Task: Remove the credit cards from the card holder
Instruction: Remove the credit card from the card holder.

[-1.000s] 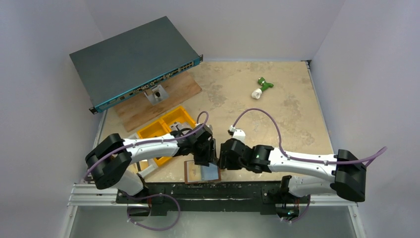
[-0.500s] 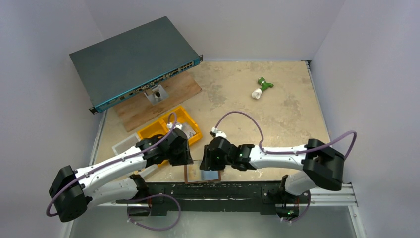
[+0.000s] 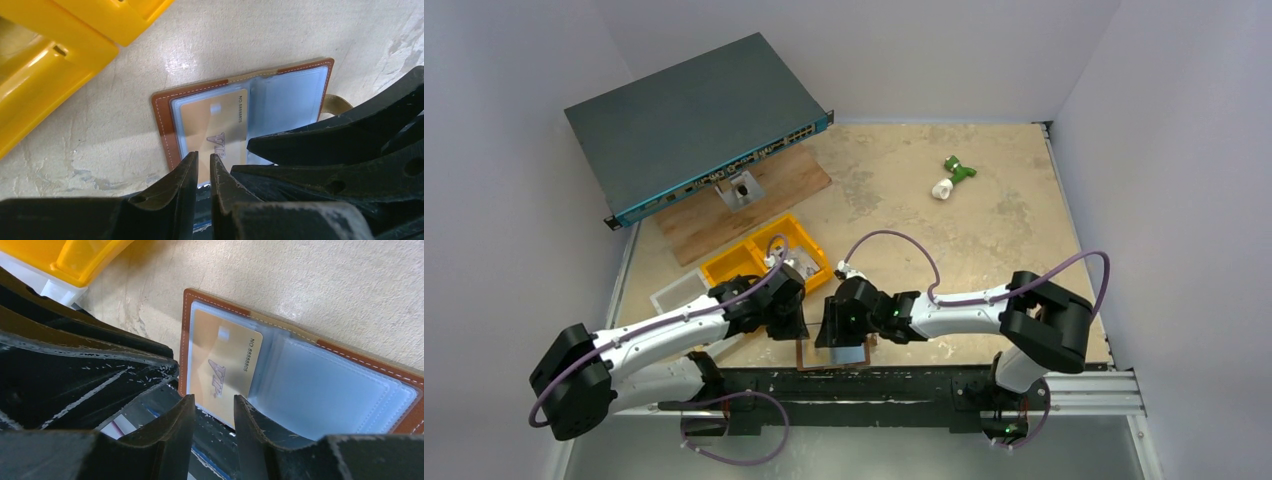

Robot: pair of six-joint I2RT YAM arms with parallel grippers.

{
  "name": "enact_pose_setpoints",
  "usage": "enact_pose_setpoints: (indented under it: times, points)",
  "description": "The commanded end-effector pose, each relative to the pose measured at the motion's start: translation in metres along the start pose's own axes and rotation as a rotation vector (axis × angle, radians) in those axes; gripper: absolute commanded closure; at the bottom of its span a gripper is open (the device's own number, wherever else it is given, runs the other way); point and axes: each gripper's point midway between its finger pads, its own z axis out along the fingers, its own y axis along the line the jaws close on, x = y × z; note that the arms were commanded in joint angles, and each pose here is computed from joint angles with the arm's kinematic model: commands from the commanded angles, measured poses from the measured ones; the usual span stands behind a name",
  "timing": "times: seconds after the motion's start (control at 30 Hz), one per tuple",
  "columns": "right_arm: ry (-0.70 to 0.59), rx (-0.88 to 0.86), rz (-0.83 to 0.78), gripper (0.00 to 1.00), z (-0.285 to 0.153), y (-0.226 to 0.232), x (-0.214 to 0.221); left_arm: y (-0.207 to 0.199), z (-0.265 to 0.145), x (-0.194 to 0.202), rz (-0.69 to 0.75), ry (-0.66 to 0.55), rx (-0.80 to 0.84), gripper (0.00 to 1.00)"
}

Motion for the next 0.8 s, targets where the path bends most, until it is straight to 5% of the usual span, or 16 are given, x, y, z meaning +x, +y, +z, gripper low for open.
enact_pose_setpoints:
  times: [0.0,0.77]
  points:
    - [-0.016,-0.029,0.027,0.66,0.000,0.001,-0.005,-0.009,0.007,-0.001,-0.016,0.006,0.042,0.87]
    - [0.014,-0.001,0.072,0.66,0.009,-0.033,0.002,-0.005,0.033,0.012,-0.033,0.080,0.002,0.99]
